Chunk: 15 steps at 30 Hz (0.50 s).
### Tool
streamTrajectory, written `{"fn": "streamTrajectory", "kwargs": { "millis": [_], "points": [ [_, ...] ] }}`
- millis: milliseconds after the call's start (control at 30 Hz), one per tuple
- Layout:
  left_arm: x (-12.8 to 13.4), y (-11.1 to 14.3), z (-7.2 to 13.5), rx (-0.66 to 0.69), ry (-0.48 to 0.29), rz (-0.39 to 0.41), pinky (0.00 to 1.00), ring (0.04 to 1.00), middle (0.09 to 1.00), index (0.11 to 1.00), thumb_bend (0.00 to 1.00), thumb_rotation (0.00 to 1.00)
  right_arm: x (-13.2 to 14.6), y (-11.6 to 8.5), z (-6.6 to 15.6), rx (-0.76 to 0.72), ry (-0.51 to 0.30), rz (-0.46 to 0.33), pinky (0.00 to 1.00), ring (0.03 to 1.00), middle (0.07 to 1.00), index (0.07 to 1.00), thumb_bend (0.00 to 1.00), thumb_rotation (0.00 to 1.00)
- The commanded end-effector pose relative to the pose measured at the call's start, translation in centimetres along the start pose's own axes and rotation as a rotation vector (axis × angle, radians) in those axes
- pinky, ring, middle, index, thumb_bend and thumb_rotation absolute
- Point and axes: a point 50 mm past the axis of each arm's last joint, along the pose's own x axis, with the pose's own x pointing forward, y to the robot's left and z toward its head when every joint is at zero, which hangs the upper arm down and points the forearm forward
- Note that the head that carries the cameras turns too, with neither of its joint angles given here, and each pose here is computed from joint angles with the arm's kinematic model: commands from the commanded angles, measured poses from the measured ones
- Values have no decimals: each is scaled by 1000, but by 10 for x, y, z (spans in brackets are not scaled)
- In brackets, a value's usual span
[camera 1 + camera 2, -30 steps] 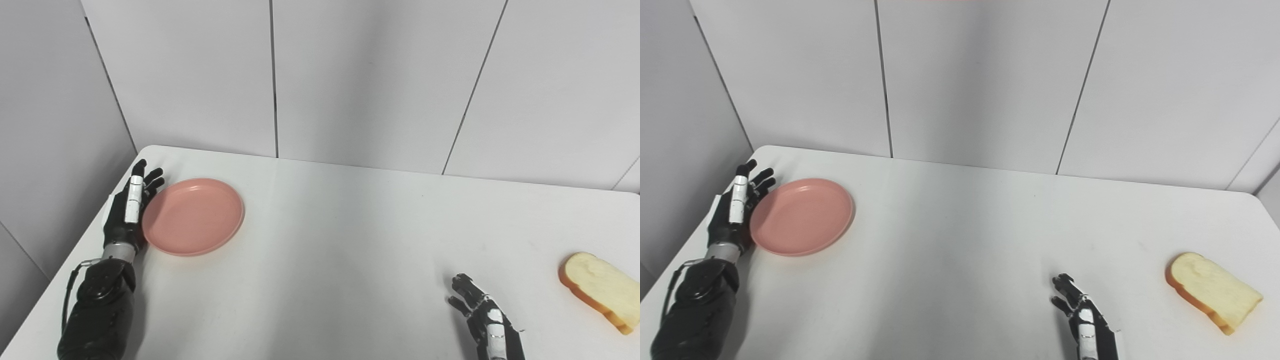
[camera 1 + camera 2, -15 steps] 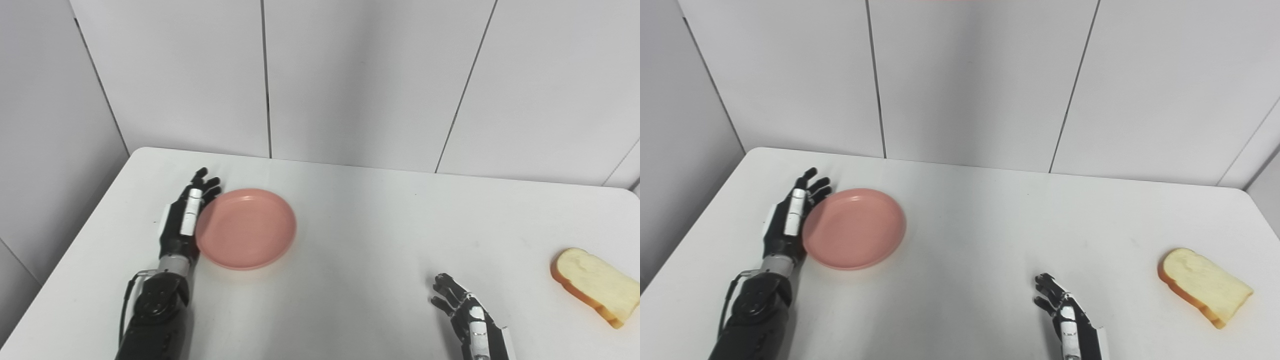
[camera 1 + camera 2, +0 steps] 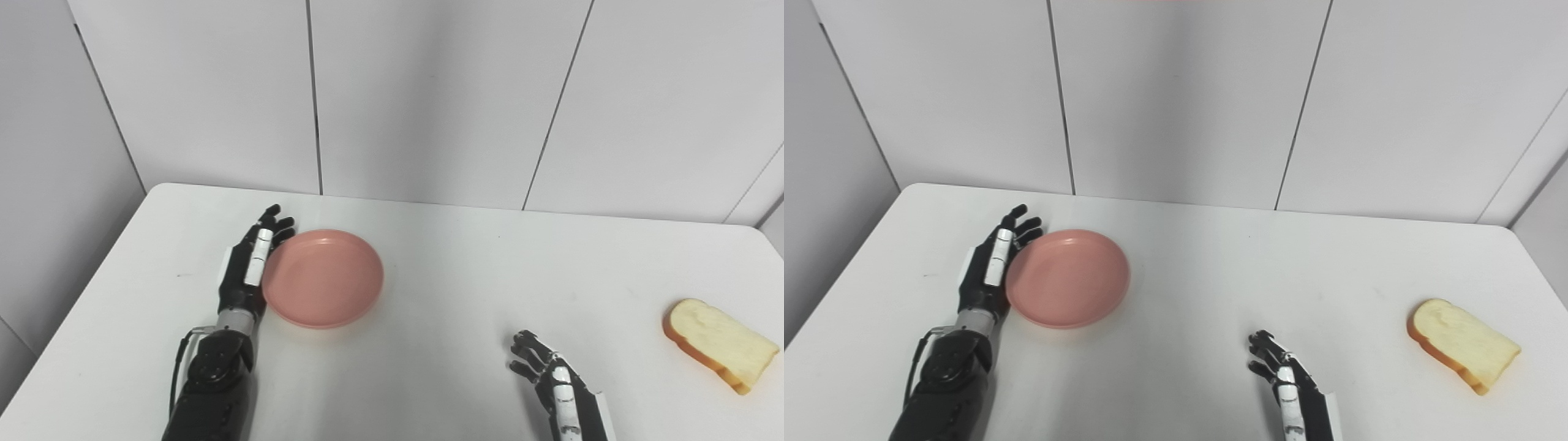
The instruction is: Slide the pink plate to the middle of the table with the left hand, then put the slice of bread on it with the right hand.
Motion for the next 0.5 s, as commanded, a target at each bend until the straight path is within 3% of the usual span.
{"fn": "streamTrajectory", "kwargs": {
  "millis": [0,233,367,400,467],
  "points": [
    [6,-14,0,-1,1,-38,819,805,794,835,820,865,2,7,10,4,-41,-1,777,818,846,705,707,973],
    [-3,-54,-16,9,35,-162,839,823,803,839,773,882,2,14,9,-23,-36,4,769,826,857,719,681,990],
    [-11,-71,-26,8,59,-211,831,810,795,829,772,853,1,19,5,-39,-45,-21,796,817,838,794,602,961],
    [-12,-74,-27,10,61,-220,826,810,799,836,793,864,1,20,4,-44,-46,-33,801,824,849,867,583,929],
    [-14,-78,-28,13,58,-241,821,811,803,843,796,868,0,21,1,-53,-45,-64,806,836,869,925,568,895]
  ]
}}
